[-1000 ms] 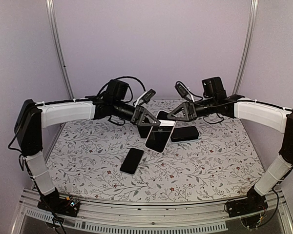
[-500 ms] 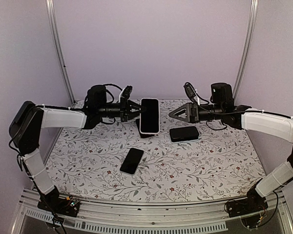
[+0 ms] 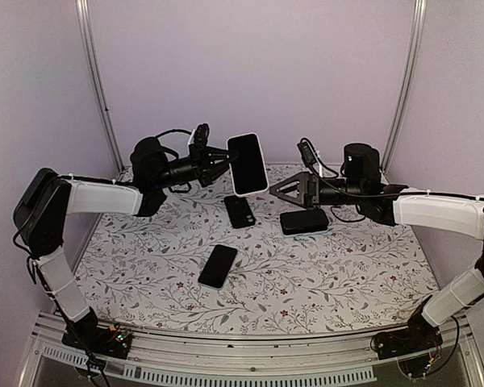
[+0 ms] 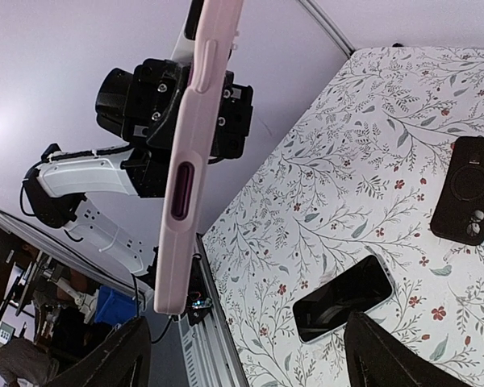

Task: Take the phone out of the phone case
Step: Remove the bottom right corner of the phone case from the phone.

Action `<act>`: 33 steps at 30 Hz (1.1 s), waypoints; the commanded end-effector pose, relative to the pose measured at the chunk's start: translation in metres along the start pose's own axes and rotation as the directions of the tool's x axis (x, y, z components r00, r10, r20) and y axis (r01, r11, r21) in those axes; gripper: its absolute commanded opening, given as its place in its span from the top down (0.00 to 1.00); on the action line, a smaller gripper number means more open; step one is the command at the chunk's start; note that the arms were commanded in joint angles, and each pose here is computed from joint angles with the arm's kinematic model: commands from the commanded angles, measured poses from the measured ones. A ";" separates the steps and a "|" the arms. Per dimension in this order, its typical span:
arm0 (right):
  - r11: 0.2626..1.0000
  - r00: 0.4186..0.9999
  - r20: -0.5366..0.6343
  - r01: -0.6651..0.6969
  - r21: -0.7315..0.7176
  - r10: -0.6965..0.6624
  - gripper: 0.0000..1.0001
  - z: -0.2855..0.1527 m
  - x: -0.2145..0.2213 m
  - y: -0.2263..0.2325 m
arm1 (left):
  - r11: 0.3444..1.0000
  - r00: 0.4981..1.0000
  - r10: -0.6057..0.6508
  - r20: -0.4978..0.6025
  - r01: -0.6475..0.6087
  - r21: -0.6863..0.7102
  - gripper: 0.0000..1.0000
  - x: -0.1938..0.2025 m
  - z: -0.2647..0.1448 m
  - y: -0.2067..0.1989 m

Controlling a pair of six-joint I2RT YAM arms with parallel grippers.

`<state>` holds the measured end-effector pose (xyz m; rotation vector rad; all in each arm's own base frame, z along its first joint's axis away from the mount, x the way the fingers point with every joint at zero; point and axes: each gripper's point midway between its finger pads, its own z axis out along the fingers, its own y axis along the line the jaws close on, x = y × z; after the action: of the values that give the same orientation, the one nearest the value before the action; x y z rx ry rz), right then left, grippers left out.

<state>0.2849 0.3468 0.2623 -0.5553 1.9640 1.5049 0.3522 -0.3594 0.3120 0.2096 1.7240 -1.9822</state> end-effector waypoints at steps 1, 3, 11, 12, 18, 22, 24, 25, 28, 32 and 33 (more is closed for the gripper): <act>1.000 0.999 0.050 0.006 -0.022 -0.005 0.16 0.000 -0.013 0.008 | 0.993 0.998 0.056 0.028 -0.058 0.102 1.00 -0.002 0.003 -0.034; 1.000 0.999 0.048 0.001 -0.022 0.000 0.16 0.001 -0.013 0.007 | 0.993 0.998 0.059 0.026 -0.061 0.105 1.00 0.000 0.003 -0.036; 1.000 0.999 0.053 -0.005 -0.019 0.006 0.17 0.001 -0.014 0.007 | 0.992 0.998 0.061 0.017 -0.062 0.105 1.00 0.003 0.006 -0.036; 1.000 0.999 0.052 -0.007 -0.015 0.007 0.16 0.001 -0.013 0.006 | 0.992 0.998 0.063 0.016 -0.065 0.108 1.00 0.004 0.006 -0.037; 0.999 0.999 0.033 -0.042 -0.003 0.042 0.17 0.006 -0.008 -0.003 | 0.989 0.997 0.080 0.005 -0.080 0.125 1.00 0.006 0.009 -0.044; 0.997 0.997 0.030 -0.073 0.036 0.072 0.19 0.008 -0.003 -0.015 | 0.985 0.996 0.092 0.013 -0.093 0.149 1.00 0.006 0.007 -0.053; 0.995 0.996 0.030 -0.085 0.054 0.084 0.19 0.008 0.000 -0.021 | 0.981 0.995 0.094 0.021 -0.096 0.168 1.00 0.006 0.005 -0.059; 0.994 0.996 0.030 -0.091 0.063 0.089 0.19 0.008 0.002 -0.025 | 0.979 0.995 0.092 0.024 -0.095 0.180 1.00 0.005 0.005 -0.063; 0.990 0.994 0.033 -0.104 0.091 0.101 0.19 0.008 0.008 -0.035 | 0.974 0.997 0.073 0.036 -0.079 0.214 1.00 0.003 0.002 -0.071; 0.990 0.994 0.029 -0.108 0.095 0.106 0.19 0.009 0.013 -0.040 | 0.959 0.998 0.034 0.049 -0.046 0.280 1.00 0.005 -0.001 -0.084; 0.990 0.994 0.032 -0.109 0.093 0.106 0.19 0.008 0.013 -0.042 | 0.956 0.999 0.021 0.048 -0.034 0.292 1.00 0.006 -0.001 -0.086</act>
<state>0.2912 0.3493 0.2653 -0.4921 1.9429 1.5447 0.3434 -0.3598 0.3233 0.1820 1.6490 -2.0451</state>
